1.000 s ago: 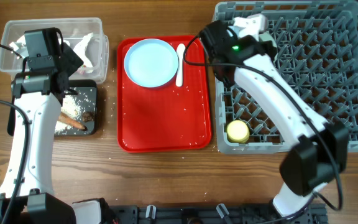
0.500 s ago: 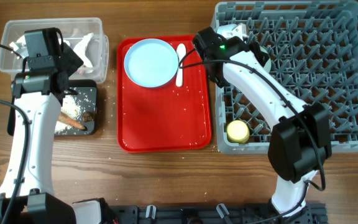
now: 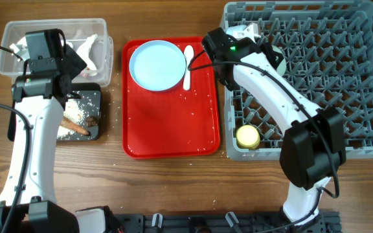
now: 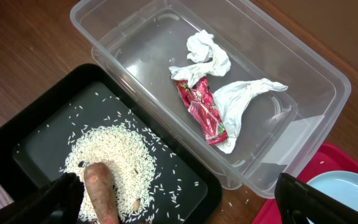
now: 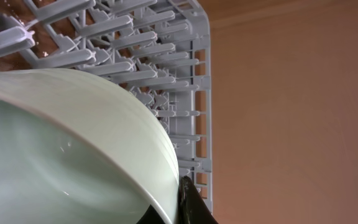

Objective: Sort waste into correct bins and load items into the dishwasher rack
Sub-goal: 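Carry the mint-green bowl into the rack beside the light-blue bowl and release, then reach the right gripper to the light-blue plate edge and grip it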

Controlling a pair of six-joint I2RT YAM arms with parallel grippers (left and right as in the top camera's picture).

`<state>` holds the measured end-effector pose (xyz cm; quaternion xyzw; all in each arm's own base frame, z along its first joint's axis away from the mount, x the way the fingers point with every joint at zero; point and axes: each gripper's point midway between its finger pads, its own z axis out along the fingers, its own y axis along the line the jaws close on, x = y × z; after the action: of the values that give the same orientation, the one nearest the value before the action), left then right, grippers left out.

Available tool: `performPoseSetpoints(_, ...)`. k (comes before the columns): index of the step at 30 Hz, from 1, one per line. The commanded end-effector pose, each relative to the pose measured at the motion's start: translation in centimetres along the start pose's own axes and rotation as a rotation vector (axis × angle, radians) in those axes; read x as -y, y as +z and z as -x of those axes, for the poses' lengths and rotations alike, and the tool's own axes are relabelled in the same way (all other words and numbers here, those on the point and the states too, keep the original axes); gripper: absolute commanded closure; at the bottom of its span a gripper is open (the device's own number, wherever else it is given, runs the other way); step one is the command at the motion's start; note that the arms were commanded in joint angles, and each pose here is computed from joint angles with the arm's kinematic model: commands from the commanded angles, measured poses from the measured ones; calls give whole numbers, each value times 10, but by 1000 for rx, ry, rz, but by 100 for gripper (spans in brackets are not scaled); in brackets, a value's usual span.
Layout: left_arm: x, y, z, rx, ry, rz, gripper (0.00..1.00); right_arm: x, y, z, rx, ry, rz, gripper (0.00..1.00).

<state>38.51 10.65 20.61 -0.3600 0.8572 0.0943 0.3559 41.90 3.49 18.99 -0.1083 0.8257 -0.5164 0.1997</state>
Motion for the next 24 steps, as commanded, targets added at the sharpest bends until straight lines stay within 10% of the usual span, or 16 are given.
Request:
performPoseSetpoints(1, -2, -4, 8, 27, -23, 9, 0, -20, 3, -3, -24, -8, 100, 96)
performPoseSetpoints(24, -2, -4, 8, 27, -23, 9, 0, -40, 3, -9, -48, -85, 223, 96)
